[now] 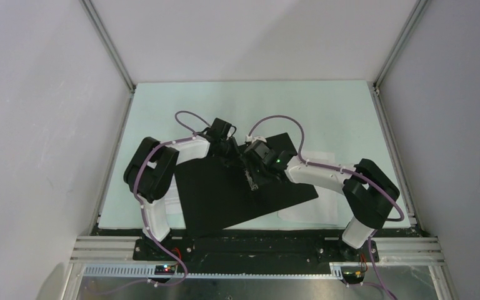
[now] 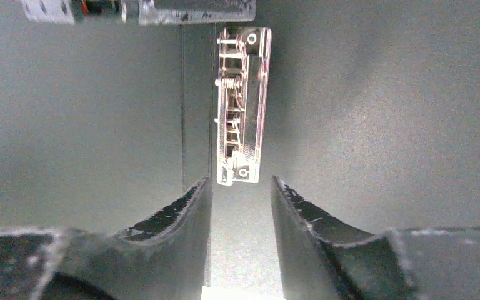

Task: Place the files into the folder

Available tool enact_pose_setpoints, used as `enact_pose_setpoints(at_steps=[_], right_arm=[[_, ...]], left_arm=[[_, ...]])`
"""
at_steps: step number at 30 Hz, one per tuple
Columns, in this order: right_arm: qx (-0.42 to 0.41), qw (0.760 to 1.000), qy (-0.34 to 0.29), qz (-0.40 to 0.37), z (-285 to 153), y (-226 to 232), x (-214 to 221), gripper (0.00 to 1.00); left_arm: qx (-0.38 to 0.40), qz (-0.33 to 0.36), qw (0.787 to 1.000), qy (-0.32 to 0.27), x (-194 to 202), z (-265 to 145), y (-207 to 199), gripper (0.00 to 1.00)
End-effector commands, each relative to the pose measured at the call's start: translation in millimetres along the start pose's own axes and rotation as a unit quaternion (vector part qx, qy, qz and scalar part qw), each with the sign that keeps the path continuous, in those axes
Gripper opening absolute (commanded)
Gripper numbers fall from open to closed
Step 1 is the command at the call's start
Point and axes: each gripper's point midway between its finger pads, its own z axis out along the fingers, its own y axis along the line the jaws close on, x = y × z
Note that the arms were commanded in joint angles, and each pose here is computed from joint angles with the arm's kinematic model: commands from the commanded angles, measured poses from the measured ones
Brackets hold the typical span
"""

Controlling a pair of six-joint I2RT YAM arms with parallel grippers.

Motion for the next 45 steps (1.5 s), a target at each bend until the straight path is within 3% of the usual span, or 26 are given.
enact_pose_setpoints(at_steps=[1, 7, 25, 30, 45], right_arm=[[-0.013, 0.999, -0.013, 0.050, -17, 11, -21, 0.38], [0.001, 0.998, 0.026, 0.060, 3, 15, -6, 0.26], [0.018, 0.997, 0.048, 0.057, 12, 13, 8, 0.25], [0.000, 0.997, 0.032, 0.063, 4, 20, -2, 0.35], [-0.005, 0.997, 0.019, 0.077, 5, 21, -10, 0.28]], left_arm=[[-0.036, -0.032, 0.998, -0.028, -7, 7, 16, 0.28], [-0.049, -0.046, 0.997, -0.033, -6, 9, 23, 0.28], [-0.055, -0.048, 0.997, -0.028, -3, 12, 28, 0.26], [-0.056, -0.047, 0.997, -0.026, -2, 13, 29, 0.26], [-0.062, -0.048, 0.997, -0.021, 0, 17, 34, 0.26]])
